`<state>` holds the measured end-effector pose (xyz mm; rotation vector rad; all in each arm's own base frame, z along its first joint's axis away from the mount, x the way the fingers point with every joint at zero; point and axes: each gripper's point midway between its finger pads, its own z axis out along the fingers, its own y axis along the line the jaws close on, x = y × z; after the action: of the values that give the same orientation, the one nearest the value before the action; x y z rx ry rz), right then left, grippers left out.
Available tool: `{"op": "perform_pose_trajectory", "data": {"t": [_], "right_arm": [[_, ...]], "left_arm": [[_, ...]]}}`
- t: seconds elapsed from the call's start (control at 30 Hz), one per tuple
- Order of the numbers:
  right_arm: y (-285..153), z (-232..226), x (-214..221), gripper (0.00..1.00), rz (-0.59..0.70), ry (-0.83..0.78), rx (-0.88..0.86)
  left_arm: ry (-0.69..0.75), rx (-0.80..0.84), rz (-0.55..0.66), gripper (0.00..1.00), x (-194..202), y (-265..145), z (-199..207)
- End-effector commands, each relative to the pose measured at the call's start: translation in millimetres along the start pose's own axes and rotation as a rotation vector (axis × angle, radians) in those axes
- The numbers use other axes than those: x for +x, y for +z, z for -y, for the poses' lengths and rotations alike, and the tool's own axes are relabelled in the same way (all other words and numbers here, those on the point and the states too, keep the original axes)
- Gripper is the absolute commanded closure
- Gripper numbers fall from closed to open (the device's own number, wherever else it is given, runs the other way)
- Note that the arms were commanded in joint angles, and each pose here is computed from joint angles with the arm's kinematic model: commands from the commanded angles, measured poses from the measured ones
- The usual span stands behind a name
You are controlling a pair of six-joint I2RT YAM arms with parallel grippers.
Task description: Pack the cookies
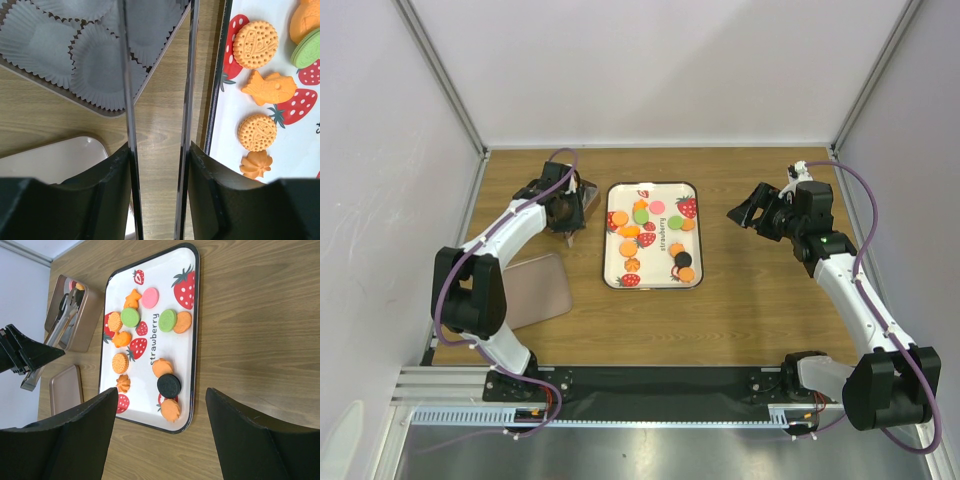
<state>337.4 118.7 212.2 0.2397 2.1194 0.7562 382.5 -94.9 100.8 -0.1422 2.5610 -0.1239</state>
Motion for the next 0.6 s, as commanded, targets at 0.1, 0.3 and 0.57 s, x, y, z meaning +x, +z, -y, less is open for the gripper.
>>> {"op": "perform_pose_trajectory", "data": {"t": [0.1, 0.3, 0.57], "right_arm": [[-3, -10, -15, 0.23, 0.043, -0.029, -0.019], [-3, -10, -16, 0.23, 0.047, -0.031, -0.018], [-3, -10, -15, 0.23, 0.043, -0.029, -0.021]], "left_arm": [[0.014, 0.074, 0.086, 0.50, -27, -14, 18], [0.015, 0.088, 0.088, 0.48, -28, -16, 20], [0.011, 0.076, 0.166, 0.48, -50, -46, 19]]}}
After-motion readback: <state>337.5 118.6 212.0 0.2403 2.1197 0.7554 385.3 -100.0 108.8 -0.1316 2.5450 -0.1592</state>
